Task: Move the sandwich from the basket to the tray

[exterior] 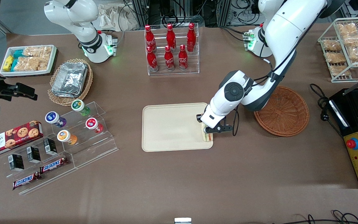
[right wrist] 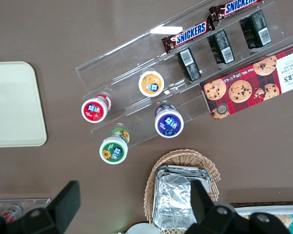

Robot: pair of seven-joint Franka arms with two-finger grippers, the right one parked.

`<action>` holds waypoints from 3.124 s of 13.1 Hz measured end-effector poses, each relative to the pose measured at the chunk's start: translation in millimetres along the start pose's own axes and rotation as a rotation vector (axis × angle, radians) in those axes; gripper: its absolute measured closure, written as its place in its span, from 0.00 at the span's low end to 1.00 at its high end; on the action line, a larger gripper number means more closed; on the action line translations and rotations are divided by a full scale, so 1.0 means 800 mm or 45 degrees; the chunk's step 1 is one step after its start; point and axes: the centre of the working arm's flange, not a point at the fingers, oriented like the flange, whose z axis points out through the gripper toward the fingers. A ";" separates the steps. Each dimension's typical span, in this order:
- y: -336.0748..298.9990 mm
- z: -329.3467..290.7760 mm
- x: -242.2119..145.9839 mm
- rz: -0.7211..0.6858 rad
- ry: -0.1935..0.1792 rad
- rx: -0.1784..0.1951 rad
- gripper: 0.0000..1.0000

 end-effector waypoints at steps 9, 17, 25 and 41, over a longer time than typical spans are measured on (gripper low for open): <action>0.015 0.031 -0.015 0.006 0.053 0.044 0.64; 0.022 -0.058 0.022 -0.116 0.082 0.189 0.00; 0.016 -0.257 0.073 -0.321 0.078 0.189 0.00; -0.408 -0.470 0.100 0.241 0.013 0.286 0.00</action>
